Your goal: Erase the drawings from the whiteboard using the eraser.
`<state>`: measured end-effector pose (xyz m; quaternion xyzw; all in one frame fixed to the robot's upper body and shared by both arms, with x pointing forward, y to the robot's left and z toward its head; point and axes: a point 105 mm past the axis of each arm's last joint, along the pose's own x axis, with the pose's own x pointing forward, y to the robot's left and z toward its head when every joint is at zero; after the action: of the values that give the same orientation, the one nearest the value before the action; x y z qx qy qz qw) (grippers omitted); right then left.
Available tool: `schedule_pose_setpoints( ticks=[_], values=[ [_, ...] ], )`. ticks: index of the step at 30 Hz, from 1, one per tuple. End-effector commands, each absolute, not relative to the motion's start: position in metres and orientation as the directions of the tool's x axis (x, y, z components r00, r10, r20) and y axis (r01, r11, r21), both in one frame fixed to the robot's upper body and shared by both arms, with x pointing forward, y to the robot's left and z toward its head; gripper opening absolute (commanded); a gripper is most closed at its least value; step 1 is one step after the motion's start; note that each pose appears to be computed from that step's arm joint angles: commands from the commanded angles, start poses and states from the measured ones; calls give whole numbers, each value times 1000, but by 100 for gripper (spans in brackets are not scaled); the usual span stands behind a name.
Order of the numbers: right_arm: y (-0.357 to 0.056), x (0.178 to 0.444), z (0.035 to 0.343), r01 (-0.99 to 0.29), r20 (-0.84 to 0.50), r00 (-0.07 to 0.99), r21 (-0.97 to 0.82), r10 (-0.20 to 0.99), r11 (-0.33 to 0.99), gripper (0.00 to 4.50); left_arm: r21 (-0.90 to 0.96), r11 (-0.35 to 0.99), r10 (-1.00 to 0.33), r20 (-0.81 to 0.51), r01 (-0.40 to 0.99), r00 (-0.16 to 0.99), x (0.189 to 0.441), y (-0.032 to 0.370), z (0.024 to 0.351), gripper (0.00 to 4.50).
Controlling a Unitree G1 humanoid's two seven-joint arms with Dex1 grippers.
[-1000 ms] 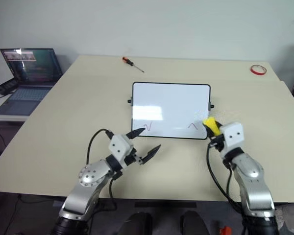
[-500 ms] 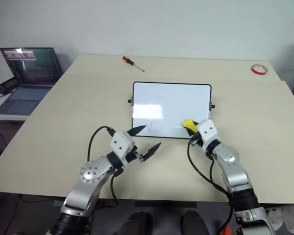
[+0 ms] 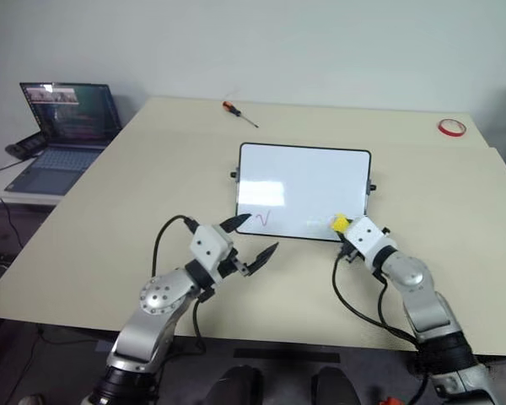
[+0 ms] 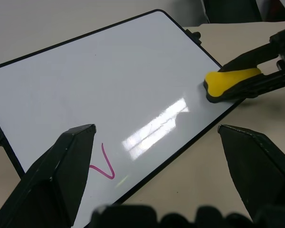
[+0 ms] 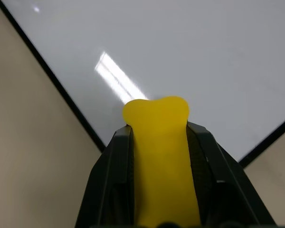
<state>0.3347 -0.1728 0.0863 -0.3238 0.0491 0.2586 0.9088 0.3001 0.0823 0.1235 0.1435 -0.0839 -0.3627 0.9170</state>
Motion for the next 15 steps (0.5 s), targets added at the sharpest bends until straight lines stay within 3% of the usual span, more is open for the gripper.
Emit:
schedule_pose_setpoints(
  ticks=[1, 8, 15],
  values=[
    [-207, 324, 63, -499, -382, 863, -542, 331, 676, 118, 342, 689, -702, 99, 639, 705, 297, 75, 136, 450],
    [-210, 312, 66, -501, -393, 860, -532, 326, 683, 118, 331, 694, -700, 103, 639, 707, 298, 74, 134, 450],
    [-185, 308, 119, -420, -112, 904, -423, 414, 803, 118, 336, 693, -701, 109, 637, 705, 297, 74, 136, 450]
  ],
)
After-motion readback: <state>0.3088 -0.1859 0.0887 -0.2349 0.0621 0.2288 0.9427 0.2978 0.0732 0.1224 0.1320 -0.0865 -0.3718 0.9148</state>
